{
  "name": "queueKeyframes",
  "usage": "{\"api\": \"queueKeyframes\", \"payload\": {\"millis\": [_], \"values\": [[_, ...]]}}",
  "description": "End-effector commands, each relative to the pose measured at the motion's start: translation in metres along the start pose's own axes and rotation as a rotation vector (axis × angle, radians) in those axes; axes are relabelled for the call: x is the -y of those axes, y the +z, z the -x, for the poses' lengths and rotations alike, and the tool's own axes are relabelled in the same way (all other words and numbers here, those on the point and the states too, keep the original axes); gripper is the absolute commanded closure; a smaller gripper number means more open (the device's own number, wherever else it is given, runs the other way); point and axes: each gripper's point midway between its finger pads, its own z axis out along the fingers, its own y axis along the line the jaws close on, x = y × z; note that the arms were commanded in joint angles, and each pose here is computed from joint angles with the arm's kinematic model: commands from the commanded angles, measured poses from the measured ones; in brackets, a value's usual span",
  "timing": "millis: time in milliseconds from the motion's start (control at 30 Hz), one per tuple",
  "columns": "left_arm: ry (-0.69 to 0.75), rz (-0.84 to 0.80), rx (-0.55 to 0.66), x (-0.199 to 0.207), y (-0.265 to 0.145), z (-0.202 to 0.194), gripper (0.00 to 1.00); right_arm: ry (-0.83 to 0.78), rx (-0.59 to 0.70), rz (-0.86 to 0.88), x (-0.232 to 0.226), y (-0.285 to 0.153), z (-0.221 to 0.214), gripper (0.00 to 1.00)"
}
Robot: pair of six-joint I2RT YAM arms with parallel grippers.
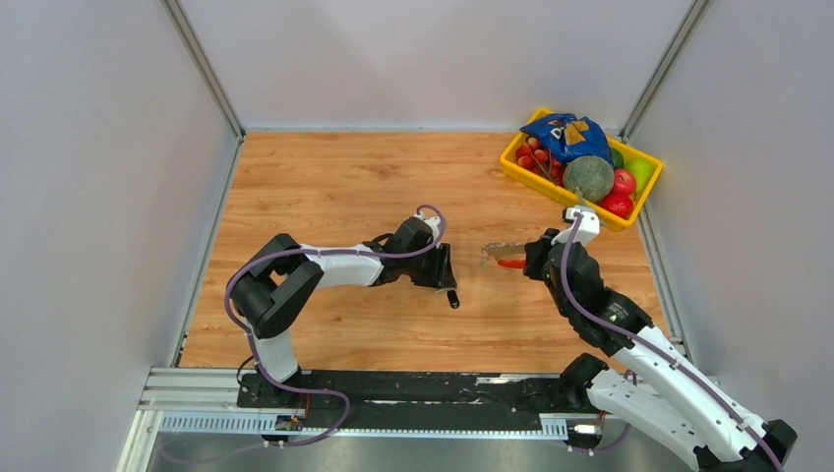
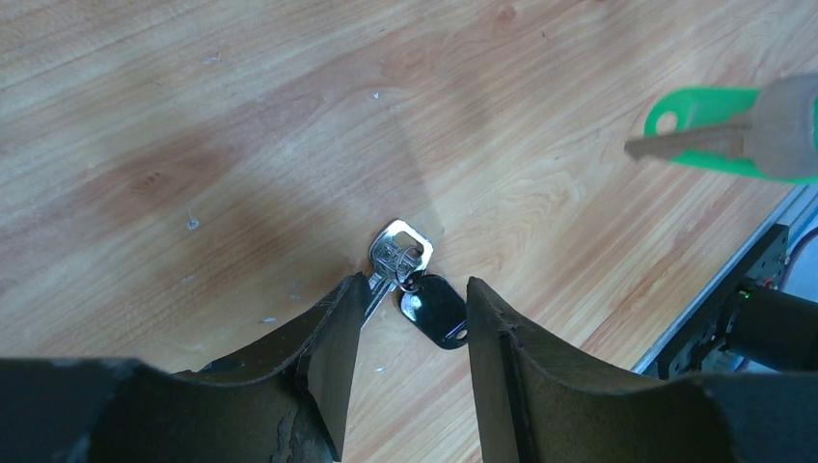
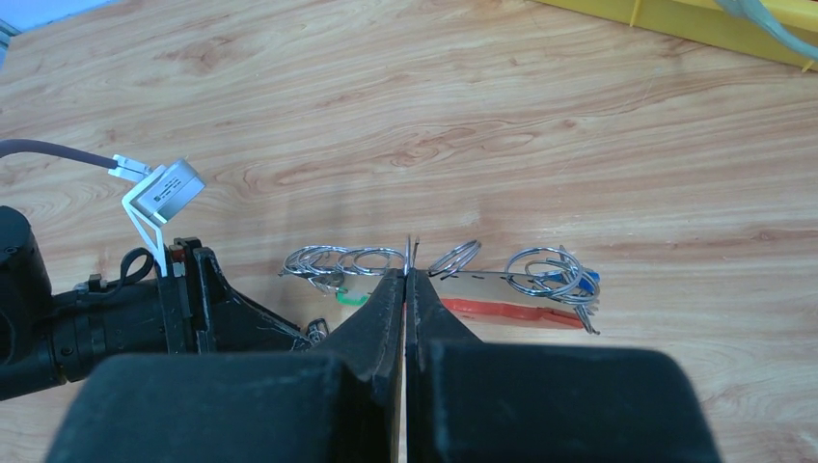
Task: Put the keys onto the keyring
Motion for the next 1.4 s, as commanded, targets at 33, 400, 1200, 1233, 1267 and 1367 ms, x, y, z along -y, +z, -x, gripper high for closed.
{"api": "queueKeyframes", "payload": {"millis": [33,400,1200,1233,1267,1367], "values": [[0.047,0.024,0.004,0.008,0.000,0.006,0.49,0.074,0.067,0.059,-0.012,-0.003,0.019,1.00],[0.114,0.104,0.034,0.010,-0.004,0.015,0.52,0.088,0.081,0.083,-0.014,-0.006,0.020,1.00],[0.133,0.123,-0.003,0.013,0.008,0.011,0.62,0.088,0.094,0.106,-0.014,-0.010,0.022,1.00],[0.134,0.122,-0.005,0.013,0.008,0.010,0.63,0.090,0.095,0.107,-0.014,-0.010,0.022,1.00],[0.137,0.121,-0.005,0.014,0.008,0.009,0.63,0.088,0.094,0.107,-0.014,-0.010,0.021,1.00],[0.142,0.128,-0.009,0.014,0.009,0.007,0.63,0.093,0.099,0.108,-0.013,-0.011,0.022,1.00]]}}
